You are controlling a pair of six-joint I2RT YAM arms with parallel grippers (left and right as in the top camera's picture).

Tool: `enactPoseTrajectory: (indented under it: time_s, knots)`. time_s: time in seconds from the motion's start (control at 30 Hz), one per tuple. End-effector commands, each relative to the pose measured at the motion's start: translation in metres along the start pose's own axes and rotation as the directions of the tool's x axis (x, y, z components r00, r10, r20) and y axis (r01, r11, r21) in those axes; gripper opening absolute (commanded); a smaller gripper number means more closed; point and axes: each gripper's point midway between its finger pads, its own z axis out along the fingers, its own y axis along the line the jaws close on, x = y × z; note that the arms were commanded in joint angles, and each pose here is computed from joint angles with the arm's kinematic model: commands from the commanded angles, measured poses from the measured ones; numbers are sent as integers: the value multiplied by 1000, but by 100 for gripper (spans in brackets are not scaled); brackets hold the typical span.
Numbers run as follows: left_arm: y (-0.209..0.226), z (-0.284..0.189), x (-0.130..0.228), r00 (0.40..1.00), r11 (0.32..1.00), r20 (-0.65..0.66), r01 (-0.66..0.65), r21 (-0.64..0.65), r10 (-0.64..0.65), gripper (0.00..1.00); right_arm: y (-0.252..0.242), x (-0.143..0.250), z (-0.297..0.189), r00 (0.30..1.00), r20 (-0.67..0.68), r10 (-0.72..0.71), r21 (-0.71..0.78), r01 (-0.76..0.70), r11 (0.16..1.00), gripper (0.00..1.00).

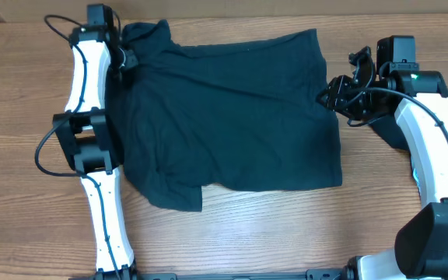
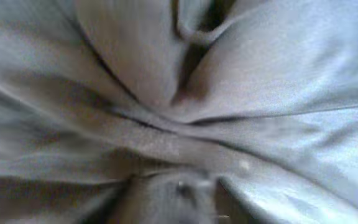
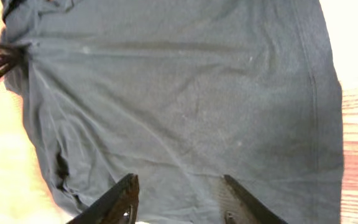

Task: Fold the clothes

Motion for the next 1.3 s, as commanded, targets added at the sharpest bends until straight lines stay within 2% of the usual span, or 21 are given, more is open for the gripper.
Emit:
enactPoseTrajectory:
  time_s: [0.0, 0.13, 0.2, 0.3, 0.33, 0.4, 0.47, 0.53, 0.57, 0.63, 0.7, 0.73, 0.8, 0.87, 0.9, 1.13, 1.17, 1.2, 1.27]
  knots:
    - [-3, -110, -46, 975, 993, 192, -103, -63, 113, 62, 1, 3, 0, 1000, -12, -20, -10, 19, 1000, 49]
    - [-14, -240, -35, 940, 993, 322, -109, -36, 114, 70, 6, 3, -8, 999, 4, -54, -19, 54, 998, 51]
    - [-7, -307, -9, 923, 990, 360, -103, -97, 132, 68, 21, 2, -34, 990, 77, -115, -29, 117, 993, 52]
    - [-17, -412, 26, 852, 990, 506, -128, -51, 136, 66, 43, 14, -103, 951, 250, -183, 12, 185, 983, 59]
    - [-19, -437, 43, 836, 988, 527, -149, -46, 151, 67, 41, 22, -121, 945, 285, -157, 44, 151, 988, 61]
    - [-20, -452, 82, 854, 978, 480, -199, -55, 201, 72, 40, 44, -139, 952, 291, -89, 48, 78, 996, 66]
    - [-19, -429, 131, 917, 973, 329, -227, -35, 225, 72, 36, 61, -139, 969, 244, -46, 53, 35, 998, 70]
    - [-12, -382, 186, 982, 987, 103, -159, 4, 157, 68, 32, 68, -135, 978, 208, -30, 61, 18, 998, 71]
    - [-3, -353, 215, 994, 994, -33, -109, -15, 108, 65, 31, 67, -133, 979, 201, -31, 64, 18, 998, 71]
    - [3, -290, 276, 954, 997, -290, -80, -19, 71, 64, 30, 65, -130, 981, 193, -27, 66, 14, 998, 71]
    - [-10, -232, 331, 884, 995, -457, -84, 51, 98, 65, 28, 64, -126, 983, 181, -21, 69, 9, 998, 71]
    - [-13, -210, 353, 862, 996, -499, -79, 52, 95, 65, 27, 63, -123, 985, 172, -17, 71, 5, 997, 71]
    - [-8, -166, 399, 829, 997, -555, -73, 13, 68, 69, 25, 63, -120, 987, 157, -15, 76, 3, 997, 71]
    - [1, -133, 424, 827, 997, -560, -71, -24, 45, 76, 25, 63, -119, 988, 155, -17, 77, 5, 997, 71]
    - [5, -122, 430, 828, 998, -560, -40, -40, 11, 77, 25, 63, -119, 988, 155, -17, 77, 5, 997, 71]
    - [-4, -65, 406, 908, 1000, -419, -15, -22, 4, 65, 22, 70, -118, 992, 129, -4, 87, -7, 996, 71]
    - [-5, -63, 401, 918, 1000, -396, -20, -20, 10, 62, 22, 71, -118, 992, 124, -11, 89, 0, 996, 70]
    - [-5, -64, 400, 918, 1000, -397, -23, -20, 13, 54, 21, 71, -118, 992, 122, -21, 91, 10, 996, 70]
    - [9, -76, 416, 881, 996, -473, -33, -87, -12, 17, 18, 72, -118, 992, 121, -18, 109, 5, 994, 70]
